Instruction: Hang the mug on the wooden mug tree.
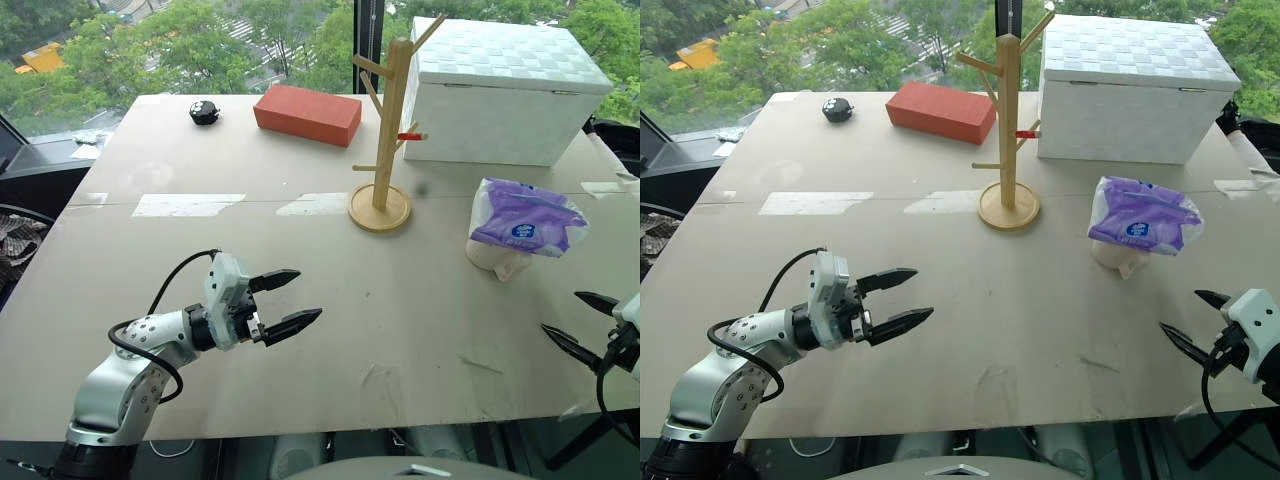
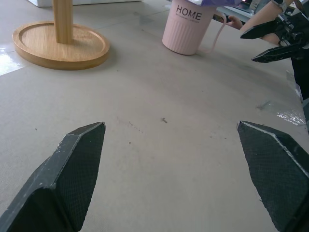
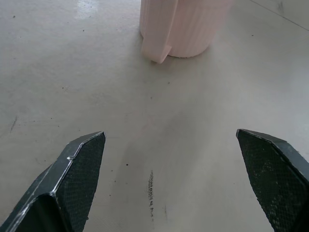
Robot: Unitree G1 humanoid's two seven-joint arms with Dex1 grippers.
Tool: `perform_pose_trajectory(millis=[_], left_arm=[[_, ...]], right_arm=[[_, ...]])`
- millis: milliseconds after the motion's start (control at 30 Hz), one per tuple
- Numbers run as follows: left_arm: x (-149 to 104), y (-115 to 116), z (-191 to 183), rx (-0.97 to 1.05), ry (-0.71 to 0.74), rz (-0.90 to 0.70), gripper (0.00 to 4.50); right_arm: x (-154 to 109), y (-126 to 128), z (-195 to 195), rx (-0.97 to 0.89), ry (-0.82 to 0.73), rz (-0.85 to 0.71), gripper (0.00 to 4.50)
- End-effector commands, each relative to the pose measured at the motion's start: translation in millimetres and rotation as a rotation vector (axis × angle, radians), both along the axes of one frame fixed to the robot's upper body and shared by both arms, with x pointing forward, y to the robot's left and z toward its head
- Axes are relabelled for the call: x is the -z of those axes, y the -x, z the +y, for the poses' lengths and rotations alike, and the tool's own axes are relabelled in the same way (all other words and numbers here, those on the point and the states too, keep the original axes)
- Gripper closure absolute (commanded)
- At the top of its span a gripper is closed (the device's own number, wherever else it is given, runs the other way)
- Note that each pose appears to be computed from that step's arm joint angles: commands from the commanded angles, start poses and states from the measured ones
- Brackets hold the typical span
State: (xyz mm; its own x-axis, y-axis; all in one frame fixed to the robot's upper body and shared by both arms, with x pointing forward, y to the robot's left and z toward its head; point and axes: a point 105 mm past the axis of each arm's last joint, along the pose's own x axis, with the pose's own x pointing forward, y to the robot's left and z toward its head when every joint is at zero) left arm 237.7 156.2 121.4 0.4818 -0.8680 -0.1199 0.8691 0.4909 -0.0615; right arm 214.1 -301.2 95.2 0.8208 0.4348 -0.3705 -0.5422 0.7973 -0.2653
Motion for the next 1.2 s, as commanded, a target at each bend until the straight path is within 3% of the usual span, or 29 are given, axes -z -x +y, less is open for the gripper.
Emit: perform_pose_trajectory(millis=[33,133,233,433,700,933,1200], left_arm=[[-13,0,-7,0.023,0.001,-0.069,0.00],[-24,-4,-17,0.063,0.058,-0.116,0.00],[-34,-4,-24,0.119,0.097,-0.137,0.00],[-46,11,-37,0.258,0.124,-0.161,0.00],[-50,19,-42,0.292,0.145,-0.171,0.00],[-53,17,-44,0.283,0.151,-0.180,0.00],[-57,16,-44,0.269,0.147,-0.195,0.00]], right_arm=[[-25,-8,-4,0.017,0.045,-0.102,0.10],[-57,-22,-1,0.036,0.038,-0.212,0.10],[-75,-24,-1,0.005,0.077,-0.216,0.10],[-110,-27,8,-0.077,0.289,-0.305,0.10],[-123,-28,42,-0.246,0.429,-0.319,0.10],[-117,-42,44,-0.300,0.536,-0.318,0.10],[-111,-59,40,-0.309,0.557,-0.312,0.10]])
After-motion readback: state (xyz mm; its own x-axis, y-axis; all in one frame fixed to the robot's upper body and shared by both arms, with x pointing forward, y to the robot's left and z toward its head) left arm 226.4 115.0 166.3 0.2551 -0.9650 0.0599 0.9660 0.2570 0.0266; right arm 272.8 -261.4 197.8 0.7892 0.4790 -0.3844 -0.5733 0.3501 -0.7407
